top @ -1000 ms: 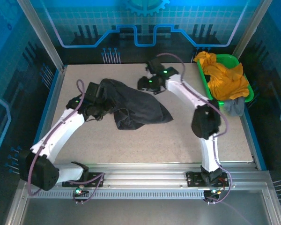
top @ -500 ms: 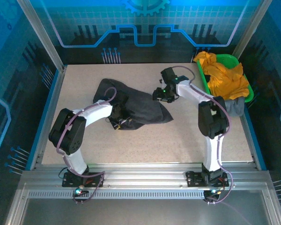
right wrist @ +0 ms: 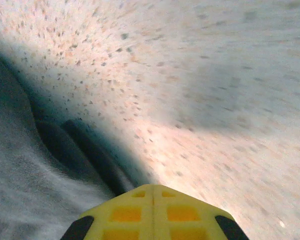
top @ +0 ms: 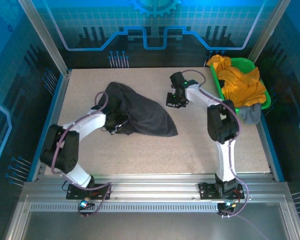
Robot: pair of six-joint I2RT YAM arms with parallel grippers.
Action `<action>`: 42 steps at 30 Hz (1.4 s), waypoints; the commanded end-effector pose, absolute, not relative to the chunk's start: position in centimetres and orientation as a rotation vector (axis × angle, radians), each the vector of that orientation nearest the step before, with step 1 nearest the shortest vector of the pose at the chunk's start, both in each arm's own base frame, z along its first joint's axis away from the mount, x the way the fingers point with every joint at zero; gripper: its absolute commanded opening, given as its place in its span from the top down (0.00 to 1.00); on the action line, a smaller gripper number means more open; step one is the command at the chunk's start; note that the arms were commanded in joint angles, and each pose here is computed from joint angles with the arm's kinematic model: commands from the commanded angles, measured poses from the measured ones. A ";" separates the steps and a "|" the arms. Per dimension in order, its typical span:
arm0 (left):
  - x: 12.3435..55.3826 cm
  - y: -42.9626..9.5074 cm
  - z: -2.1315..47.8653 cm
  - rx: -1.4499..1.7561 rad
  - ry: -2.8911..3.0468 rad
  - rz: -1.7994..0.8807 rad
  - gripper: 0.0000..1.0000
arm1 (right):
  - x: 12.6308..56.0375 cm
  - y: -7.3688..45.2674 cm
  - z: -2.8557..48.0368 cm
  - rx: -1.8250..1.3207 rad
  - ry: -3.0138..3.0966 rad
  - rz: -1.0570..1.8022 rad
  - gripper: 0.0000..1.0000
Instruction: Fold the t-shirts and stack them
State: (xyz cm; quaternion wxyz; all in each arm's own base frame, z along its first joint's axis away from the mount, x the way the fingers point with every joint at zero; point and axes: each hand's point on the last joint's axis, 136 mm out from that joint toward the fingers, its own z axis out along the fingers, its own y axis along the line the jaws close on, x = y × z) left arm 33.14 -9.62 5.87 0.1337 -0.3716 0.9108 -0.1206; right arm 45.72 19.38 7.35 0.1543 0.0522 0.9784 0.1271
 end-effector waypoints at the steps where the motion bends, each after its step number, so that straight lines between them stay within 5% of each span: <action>1: 33.0 -8.5 7.4 -1.015 2.607 -0.408 1.00 | 45.6 16.5 13.5 0.258 2.670 0.374 1.00; 5: 32.5 -6.8 7.8 -1.003 2.619 -0.442 0.93 | 42.7 14.9 14.8 0.296 2.708 0.370 1.00; 8: 32.7 -6.6 7.8 -0.949 2.645 -0.484 0.57 | 41.0 15.1 14.7 0.294 2.725 0.411 1.00; 10: 31.9 -5.7 7.6 -0.954 2.689 -0.392 0.49 | 40.3 15.7 14.0 0.275 2.749 0.406 1.00; 20: 25.4 -6.1 5.2 -1.386 2.654 -0.474 0.61 | 39.6 19.8 12.1 0.194 2.827 0.517 1.00; 38: 31.1 -5.3 2.4 -1.382 2.568 -0.468 0.56 | 38.0 21.4 11.3 0.127 2.872 0.569 1.00; 42: 32.0 -6.3 1.4 -1.352 2.599 -0.530 0.69 | 37.6 21.5 10.7 0.134 2.887 0.568 1.00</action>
